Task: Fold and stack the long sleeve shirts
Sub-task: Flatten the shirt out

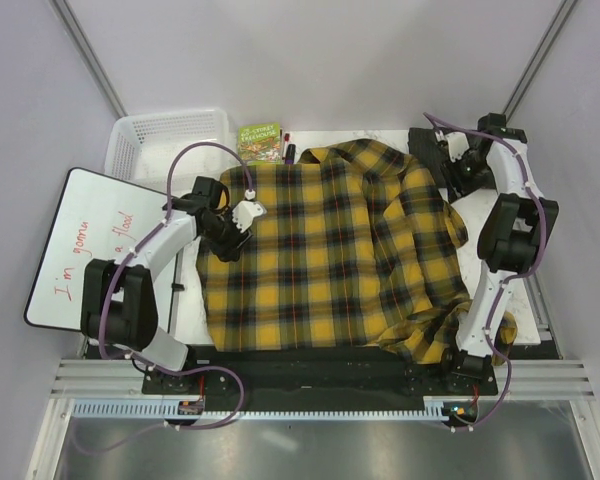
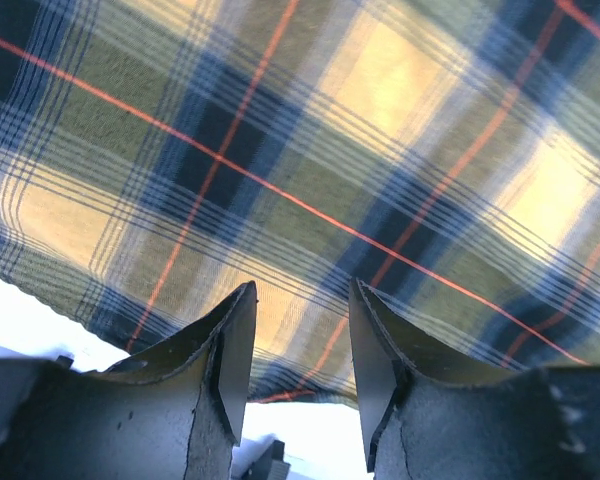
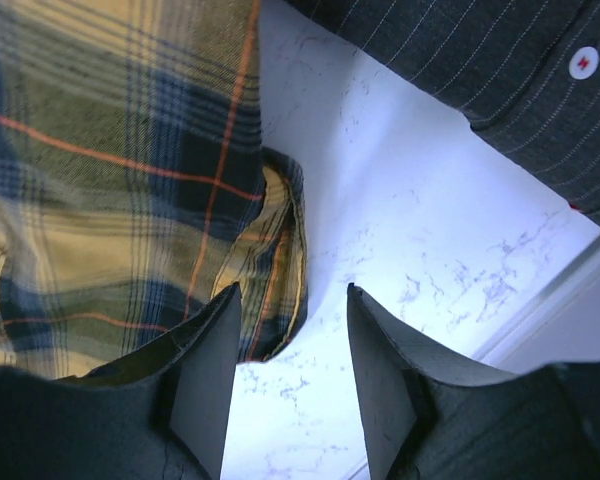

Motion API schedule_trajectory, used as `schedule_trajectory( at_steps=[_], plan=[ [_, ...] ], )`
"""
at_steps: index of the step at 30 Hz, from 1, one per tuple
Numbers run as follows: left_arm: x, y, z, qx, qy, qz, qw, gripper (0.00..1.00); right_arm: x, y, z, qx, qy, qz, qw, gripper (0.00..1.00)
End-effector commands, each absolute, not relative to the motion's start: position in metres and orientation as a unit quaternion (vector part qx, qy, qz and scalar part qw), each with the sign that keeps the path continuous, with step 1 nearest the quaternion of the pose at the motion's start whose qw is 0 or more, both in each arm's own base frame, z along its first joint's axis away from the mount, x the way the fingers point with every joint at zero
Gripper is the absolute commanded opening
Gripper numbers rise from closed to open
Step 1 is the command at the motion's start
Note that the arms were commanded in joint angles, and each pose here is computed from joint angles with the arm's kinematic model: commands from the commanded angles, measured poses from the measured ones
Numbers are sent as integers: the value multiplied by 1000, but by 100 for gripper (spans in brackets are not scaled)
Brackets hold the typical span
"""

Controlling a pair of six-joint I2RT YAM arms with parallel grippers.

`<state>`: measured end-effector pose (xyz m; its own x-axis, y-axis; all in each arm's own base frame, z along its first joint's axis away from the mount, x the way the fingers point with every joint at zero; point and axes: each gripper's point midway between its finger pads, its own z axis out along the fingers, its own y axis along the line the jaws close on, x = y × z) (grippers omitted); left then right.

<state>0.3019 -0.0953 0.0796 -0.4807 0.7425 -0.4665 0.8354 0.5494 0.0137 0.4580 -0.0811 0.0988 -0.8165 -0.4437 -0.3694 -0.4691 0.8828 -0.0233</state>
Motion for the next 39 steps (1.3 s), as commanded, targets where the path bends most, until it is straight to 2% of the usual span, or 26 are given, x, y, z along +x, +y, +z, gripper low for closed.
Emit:
schedule_trajectory(
  at_steps=[1, 7, 10, 11, 14, 17, 21, 27, 34, 37, 38, 39],
  plan=[
    [326, -88, 73, 429, 868, -91, 232, 50, 466, -93, 86, -199, 960, 34, 194, 54],
    [327, -83, 55, 418, 877, -95, 216, 50, 444, -99, 50, -184, 969, 52, 158, 52],
    [328, -83, 48, 405, 884, -98, 210, 49, 432, -99, 35, -177, 973, 50, 143, 41],
    [328, -84, 46, 401, 887, -100, 208, 49, 429, -99, 32, -176, 973, 47, 139, 32],
    [322, -83, 35, 397, 892, -105, 190, 48, 408, -105, 19, -177, 977, 34, 114, 13],
    [309, -75, 18, 400, 898, -96, 157, 40, 395, -120, 29, -176, 978, 11, 114, 0],
    [273, -64, -1, 409, 901, -96, 110, 26, 362, -143, 48, -162, 980, -13, 114, 0],
    [213, -71, 5, 424, 892, -143, 58, 13, 321, -168, 59, -150, 982, -31, 109, 0],
    [165, -79, 22, 452, 878, -156, 32, 11, 310, -189, 64, -150, 983, -52, 98, 0],
    [161, -72, 29, 460, 875, -146, 28, 11, 305, -192, 66, -172, 980, -41, 90, 0],
    [166, -73, 35, 458, 876, -144, 44, 19, 304, -188, 72, -178, 980, -25, 84, 26],
    [180, -77, 46, 461, 873, -146, 72, 23, 305, -185, 77, -179, 980, -15, 91, 41]
  ],
)
